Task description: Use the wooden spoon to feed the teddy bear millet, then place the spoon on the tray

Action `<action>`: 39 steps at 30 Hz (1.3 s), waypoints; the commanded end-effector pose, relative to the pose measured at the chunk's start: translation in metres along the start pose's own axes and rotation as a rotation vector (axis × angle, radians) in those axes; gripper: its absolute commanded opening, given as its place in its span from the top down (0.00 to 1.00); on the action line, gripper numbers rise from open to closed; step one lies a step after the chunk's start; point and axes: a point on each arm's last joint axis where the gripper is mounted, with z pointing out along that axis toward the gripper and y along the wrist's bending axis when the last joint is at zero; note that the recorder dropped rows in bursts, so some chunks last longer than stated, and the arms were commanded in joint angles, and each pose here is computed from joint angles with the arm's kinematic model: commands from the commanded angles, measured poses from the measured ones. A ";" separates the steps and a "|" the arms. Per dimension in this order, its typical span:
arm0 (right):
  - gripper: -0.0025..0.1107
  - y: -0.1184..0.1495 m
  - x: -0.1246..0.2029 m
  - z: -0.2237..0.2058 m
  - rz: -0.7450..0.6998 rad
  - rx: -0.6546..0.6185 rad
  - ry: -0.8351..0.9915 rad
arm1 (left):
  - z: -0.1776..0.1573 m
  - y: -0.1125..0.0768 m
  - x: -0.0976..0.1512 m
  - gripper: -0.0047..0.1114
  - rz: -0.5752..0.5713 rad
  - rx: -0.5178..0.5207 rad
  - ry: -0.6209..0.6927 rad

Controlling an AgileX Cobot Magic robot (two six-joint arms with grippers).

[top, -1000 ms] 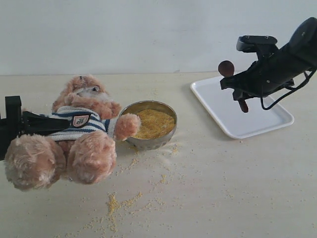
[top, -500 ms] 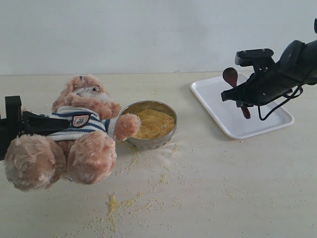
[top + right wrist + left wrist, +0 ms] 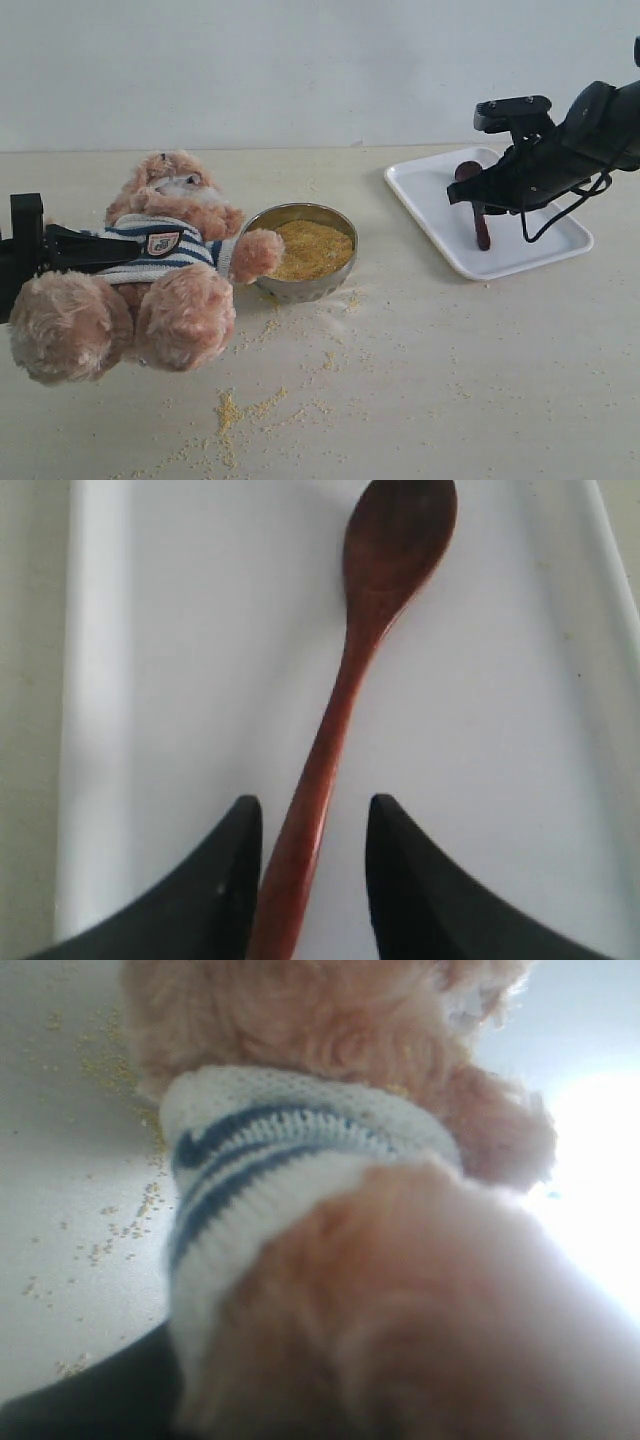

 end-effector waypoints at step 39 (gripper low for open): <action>0.98 0.010 -0.064 -0.192 0.130 0.072 -0.274 | 0.000 -0.003 0.000 0.92 0.011 0.035 -0.006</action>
